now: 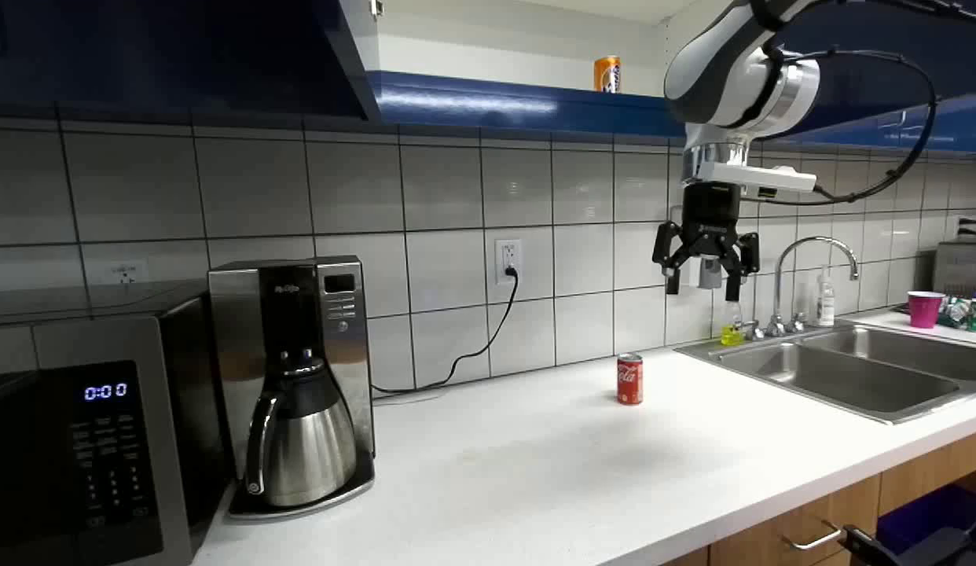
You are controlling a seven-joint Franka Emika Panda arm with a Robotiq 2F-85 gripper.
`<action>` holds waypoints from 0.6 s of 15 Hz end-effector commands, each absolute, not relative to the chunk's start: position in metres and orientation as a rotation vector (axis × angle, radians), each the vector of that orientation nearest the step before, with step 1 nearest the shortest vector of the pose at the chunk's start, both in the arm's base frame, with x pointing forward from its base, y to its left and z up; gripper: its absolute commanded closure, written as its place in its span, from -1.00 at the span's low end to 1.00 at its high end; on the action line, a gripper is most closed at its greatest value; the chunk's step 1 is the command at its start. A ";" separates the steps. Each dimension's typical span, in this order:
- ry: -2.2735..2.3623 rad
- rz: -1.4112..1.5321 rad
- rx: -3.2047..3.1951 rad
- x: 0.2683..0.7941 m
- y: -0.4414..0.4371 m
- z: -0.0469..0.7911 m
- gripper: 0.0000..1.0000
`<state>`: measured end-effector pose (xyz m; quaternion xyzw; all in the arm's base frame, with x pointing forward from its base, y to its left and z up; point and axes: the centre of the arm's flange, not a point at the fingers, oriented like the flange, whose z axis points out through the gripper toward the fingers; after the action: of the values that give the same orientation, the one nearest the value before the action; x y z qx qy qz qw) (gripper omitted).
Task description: Remove the can from the top cabinet
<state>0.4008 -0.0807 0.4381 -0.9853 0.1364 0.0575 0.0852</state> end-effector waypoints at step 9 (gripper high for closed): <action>0.408 0.139 -2.940 0.405 -0.079 0.448 -1.00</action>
<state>0.4013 -0.0801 0.4378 -0.9855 0.1358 0.0571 0.0847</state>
